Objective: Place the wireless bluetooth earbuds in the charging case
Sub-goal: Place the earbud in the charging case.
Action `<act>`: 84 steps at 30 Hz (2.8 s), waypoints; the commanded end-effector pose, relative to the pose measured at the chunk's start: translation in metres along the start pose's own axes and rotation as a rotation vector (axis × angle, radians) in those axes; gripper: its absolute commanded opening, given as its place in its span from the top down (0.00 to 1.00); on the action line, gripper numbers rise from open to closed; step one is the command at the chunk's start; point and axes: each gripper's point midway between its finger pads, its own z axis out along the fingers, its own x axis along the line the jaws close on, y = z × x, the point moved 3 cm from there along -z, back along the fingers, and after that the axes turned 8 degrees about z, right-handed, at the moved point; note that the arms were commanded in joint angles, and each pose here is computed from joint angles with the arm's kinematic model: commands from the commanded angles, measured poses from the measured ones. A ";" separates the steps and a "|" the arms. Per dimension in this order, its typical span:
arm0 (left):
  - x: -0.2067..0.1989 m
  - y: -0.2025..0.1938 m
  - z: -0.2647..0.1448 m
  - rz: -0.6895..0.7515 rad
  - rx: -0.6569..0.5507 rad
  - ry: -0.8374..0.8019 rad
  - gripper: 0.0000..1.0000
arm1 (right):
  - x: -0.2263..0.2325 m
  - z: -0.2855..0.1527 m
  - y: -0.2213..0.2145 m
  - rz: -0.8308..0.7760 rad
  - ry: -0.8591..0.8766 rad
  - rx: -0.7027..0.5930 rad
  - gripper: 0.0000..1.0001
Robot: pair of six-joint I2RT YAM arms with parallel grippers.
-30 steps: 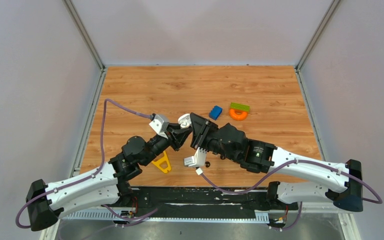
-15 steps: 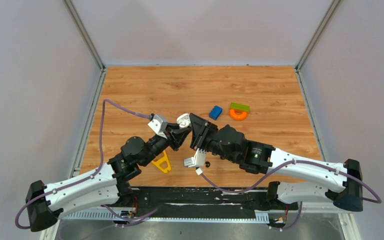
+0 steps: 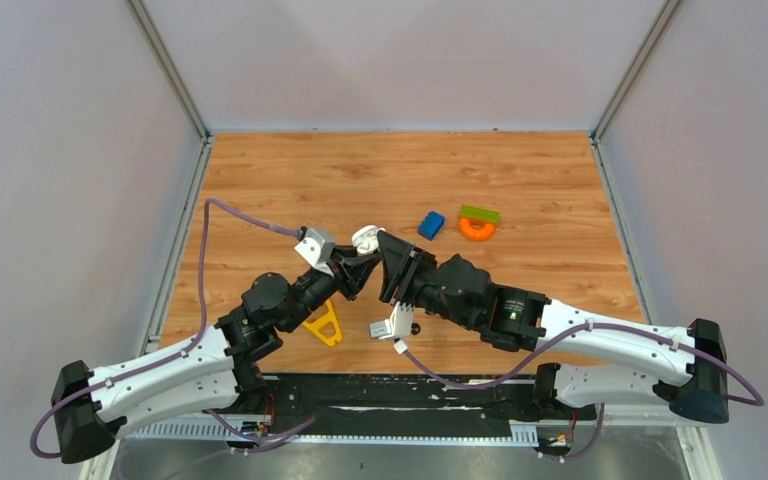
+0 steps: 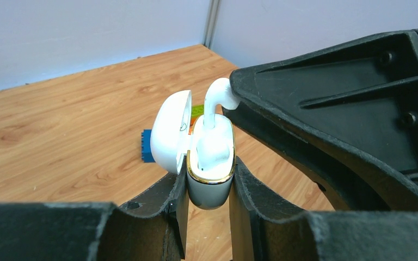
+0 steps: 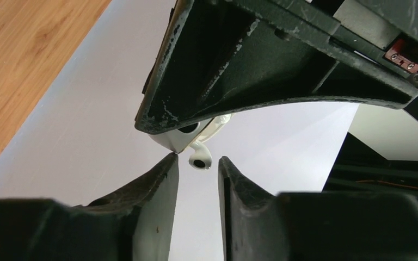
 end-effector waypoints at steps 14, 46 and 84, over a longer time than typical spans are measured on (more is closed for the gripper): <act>0.002 0.014 0.003 0.026 -0.075 0.013 1.00 | -0.038 -0.048 -0.017 0.416 0.140 -0.091 0.29; -0.045 -0.015 -0.024 0.172 -0.033 -0.394 1.00 | 0.011 -0.050 -0.001 1.348 0.924 -0.401 0.93; -0.043 -0.018 -0.021 0.149 -0.037 -0.365 1.00 | 0.025 -0.029 0.013 1.282 0.969 -0.298 0.89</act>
